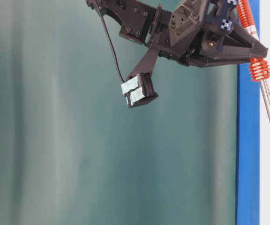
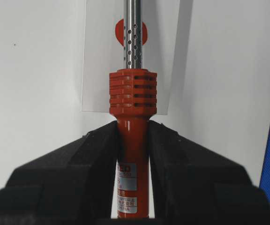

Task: Touch the tip of the soldering iron to the mark.
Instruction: 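Lower the iron tip onto the middle red dot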

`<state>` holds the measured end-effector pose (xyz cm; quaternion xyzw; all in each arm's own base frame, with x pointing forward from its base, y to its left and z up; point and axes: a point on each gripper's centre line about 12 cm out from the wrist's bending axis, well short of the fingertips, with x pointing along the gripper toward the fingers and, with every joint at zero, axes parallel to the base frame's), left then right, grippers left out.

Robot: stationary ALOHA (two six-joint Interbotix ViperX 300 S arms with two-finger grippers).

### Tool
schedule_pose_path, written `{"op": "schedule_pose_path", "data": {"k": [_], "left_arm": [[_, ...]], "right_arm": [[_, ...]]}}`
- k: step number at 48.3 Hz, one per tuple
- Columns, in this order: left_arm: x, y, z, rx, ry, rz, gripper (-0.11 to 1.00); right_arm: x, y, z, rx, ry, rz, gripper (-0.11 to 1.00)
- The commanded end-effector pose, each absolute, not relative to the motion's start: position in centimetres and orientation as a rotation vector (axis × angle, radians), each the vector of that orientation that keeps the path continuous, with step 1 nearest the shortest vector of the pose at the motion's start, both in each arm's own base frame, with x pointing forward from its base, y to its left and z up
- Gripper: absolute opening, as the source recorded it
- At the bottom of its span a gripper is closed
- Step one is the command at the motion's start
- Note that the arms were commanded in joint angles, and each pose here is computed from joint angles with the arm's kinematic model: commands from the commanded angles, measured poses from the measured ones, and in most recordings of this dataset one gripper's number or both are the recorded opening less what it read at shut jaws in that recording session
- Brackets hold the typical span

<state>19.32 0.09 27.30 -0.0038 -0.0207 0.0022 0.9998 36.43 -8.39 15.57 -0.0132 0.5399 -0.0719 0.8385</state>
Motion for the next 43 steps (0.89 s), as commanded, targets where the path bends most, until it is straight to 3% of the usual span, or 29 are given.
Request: {"op": "schedule_pose_path", "data": {"k": [1,43], "left_arm": [[19.49,0.11,27.64,-0.006,-0.052,0.006,0.0],[19.45,0.11,27.69,-0.006,-0.055,0.005,0.0]], "right_arm": [[36.81,-8.39,16.41,-0.027,1.114,-0.155,0.06],[36.61,-8.67,16.4,-0.021,1.131,-0.162,0.06]]}}
